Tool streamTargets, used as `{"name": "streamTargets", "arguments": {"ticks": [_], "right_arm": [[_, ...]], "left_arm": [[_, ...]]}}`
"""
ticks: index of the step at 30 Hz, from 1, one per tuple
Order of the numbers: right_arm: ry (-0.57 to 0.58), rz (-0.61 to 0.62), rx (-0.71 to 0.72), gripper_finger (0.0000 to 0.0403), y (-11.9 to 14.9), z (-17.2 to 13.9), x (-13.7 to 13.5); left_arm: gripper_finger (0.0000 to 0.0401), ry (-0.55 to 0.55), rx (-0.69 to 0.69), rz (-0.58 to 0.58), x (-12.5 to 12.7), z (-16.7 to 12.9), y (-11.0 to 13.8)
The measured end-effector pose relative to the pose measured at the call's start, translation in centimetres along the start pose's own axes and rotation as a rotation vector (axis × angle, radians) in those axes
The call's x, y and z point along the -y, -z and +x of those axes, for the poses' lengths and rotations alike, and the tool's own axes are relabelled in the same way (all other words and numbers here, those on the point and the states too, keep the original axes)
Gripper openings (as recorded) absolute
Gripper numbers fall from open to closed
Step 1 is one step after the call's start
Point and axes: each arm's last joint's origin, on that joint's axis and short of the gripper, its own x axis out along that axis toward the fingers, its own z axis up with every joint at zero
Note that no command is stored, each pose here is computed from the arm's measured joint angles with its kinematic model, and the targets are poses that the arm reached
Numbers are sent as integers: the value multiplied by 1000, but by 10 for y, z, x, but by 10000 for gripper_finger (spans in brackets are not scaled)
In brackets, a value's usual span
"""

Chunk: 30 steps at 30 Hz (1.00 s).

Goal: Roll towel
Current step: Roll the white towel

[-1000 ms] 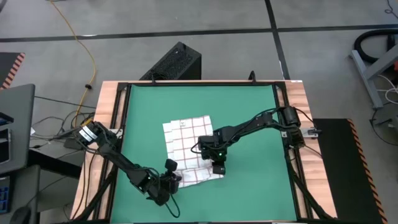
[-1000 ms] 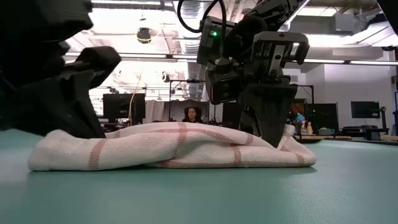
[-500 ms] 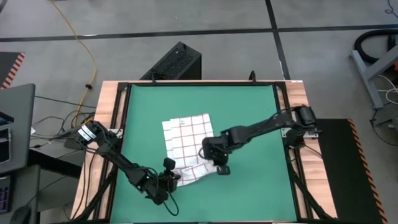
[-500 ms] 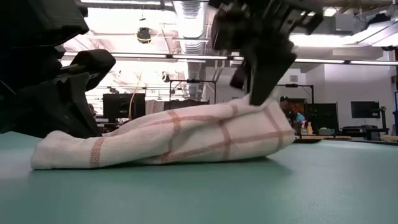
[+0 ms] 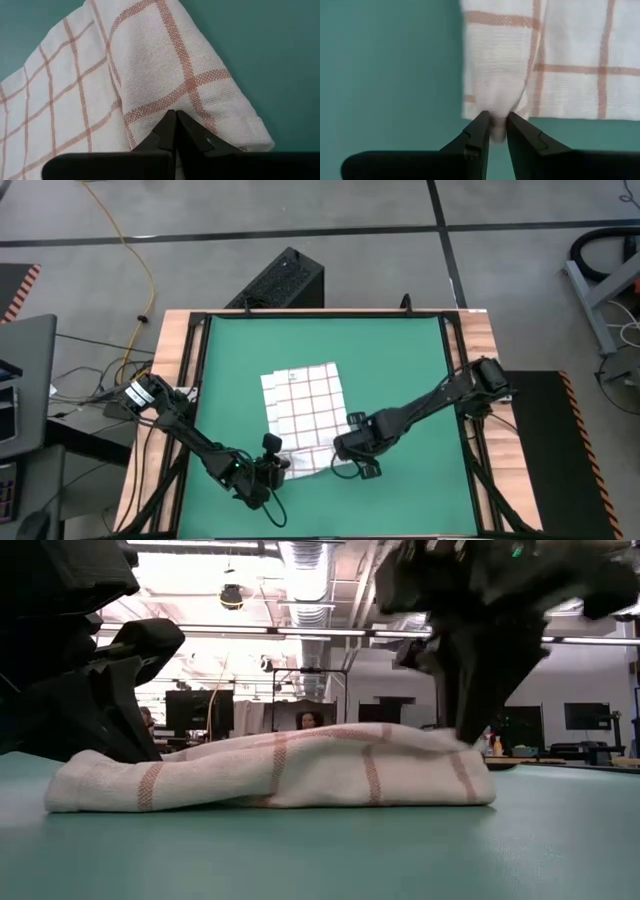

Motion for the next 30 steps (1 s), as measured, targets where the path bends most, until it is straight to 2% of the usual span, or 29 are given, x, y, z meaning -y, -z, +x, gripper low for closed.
{"name": "streamTargets", "arguments": {"ticks": [3, 8, 13, 16, 19, 22, 27, 30], "right_arm": [[7, 16, -26, 87, 1, 6, 5], [7, 18, 10, 87, 2, -14, 4], [31, 40, 106, 88, 3, -40, -8], [23, 4, 150, 97, 3, -44, -26], [90, -47, 155, 125, 7, -37, -47], [167, -102, 139, 173, 12, -22, -65], [259, -123, 155, 263, 10, 3, -74], [297, -120, 140, 291, 8, 18, -71]], "left_arm": [[0, -3, -11, -1, 1, -1, 2], [0, -5, -15, 5, 4, -3, 4], [0, -7, -19, -11, 4, -4, 4], [0, -11, -29, -19, 4, -4, 6], [0, -13, -25, -18, 5, -5, 6], [0, -14, -26, -15, 6, -6, 6], [0, 0, -26, -47, 3, -11, 6], [0, 12, -24, -52, 2, -14, 5]]}}
